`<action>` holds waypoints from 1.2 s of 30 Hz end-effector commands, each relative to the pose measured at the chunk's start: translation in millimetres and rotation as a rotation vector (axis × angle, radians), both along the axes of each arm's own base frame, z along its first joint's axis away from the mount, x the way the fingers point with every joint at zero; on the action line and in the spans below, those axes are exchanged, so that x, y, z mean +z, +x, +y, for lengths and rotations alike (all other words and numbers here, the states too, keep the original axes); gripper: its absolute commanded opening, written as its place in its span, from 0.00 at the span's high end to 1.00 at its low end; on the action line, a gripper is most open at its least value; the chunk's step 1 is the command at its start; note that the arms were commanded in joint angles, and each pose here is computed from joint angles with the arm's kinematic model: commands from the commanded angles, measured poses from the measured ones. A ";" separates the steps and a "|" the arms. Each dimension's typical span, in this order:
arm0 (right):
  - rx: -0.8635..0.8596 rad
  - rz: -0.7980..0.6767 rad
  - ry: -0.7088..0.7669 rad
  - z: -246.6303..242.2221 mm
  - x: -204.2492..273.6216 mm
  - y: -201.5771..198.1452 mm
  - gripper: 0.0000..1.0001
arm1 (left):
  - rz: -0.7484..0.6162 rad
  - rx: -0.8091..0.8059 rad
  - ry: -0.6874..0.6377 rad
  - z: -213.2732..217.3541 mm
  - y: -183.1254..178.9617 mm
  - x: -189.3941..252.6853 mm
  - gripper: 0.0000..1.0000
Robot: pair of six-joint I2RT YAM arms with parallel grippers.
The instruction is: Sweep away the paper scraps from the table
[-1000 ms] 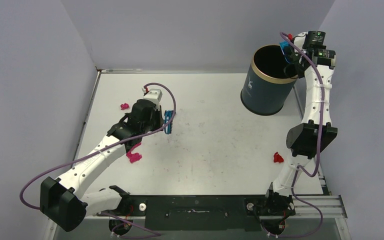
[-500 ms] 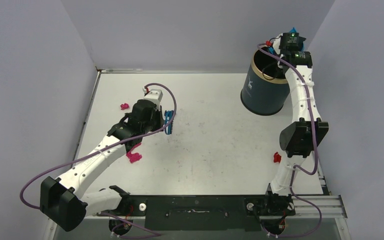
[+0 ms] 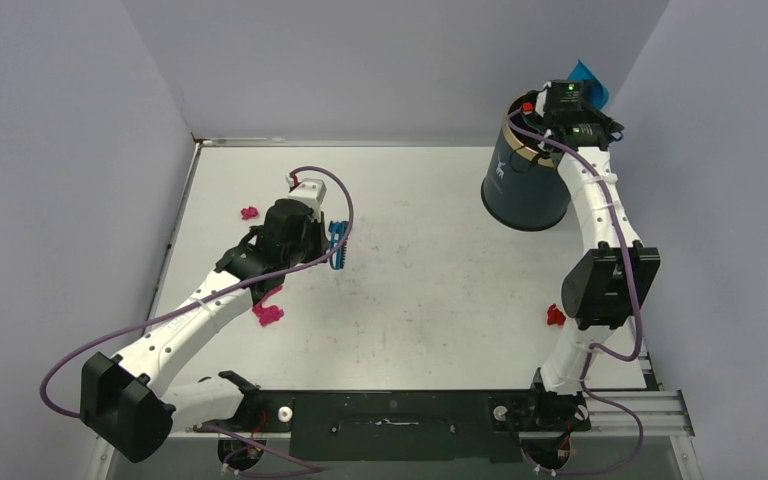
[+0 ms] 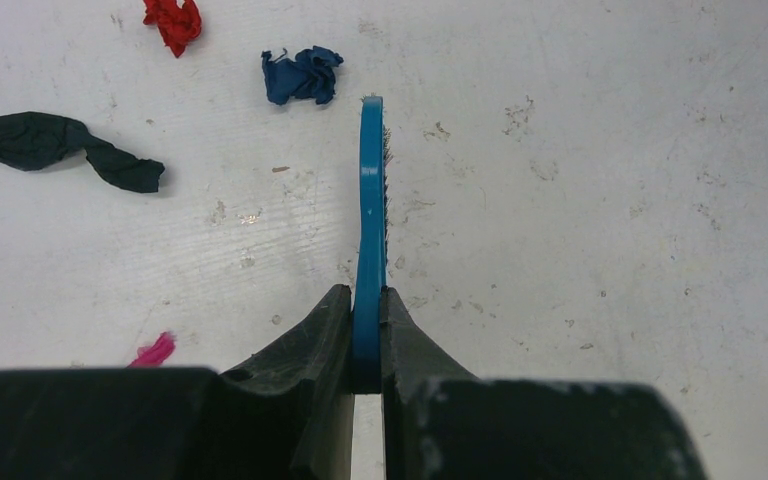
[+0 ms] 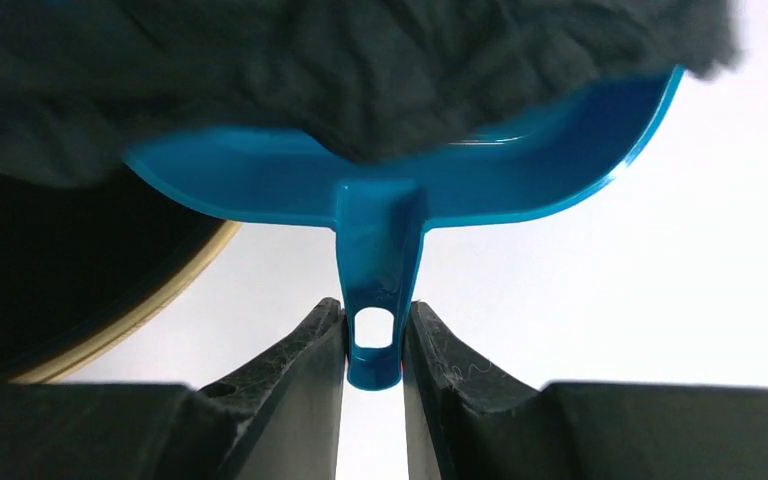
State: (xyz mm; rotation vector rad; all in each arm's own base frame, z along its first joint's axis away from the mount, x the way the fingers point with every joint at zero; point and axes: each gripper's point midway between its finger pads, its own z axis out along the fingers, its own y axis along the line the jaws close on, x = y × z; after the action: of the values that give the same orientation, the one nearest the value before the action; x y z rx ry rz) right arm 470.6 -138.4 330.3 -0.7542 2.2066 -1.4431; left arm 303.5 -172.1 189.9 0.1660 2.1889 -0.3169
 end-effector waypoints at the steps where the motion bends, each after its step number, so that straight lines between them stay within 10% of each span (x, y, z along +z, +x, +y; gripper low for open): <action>1: -0.045 -0.173 -0.154 -4.9 73.3 -23.7 0.95 | -0.044 -0.027 -0.026 -9.5 6.4 17.6 1.00; 24: 0.002 -0.209 -0.033 14.0 75.8 -36.9 0.95 | -0.063 -0.031 -0.035 -9.8 4.1 23.6 1.00; 36: 0.446 -0.007 0.278 176.7 16.5 -81.8 0.95 | -0.077 -0.018 -0.021 -6.7 4.9 24.7 1.00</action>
State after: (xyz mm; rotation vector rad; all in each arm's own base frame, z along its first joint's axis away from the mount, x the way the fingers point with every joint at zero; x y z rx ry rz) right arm 431.1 -11.6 375.9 -0.8918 1.9694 -1.2017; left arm 301.9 -175.8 187.6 0.1865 2.1948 -0.3195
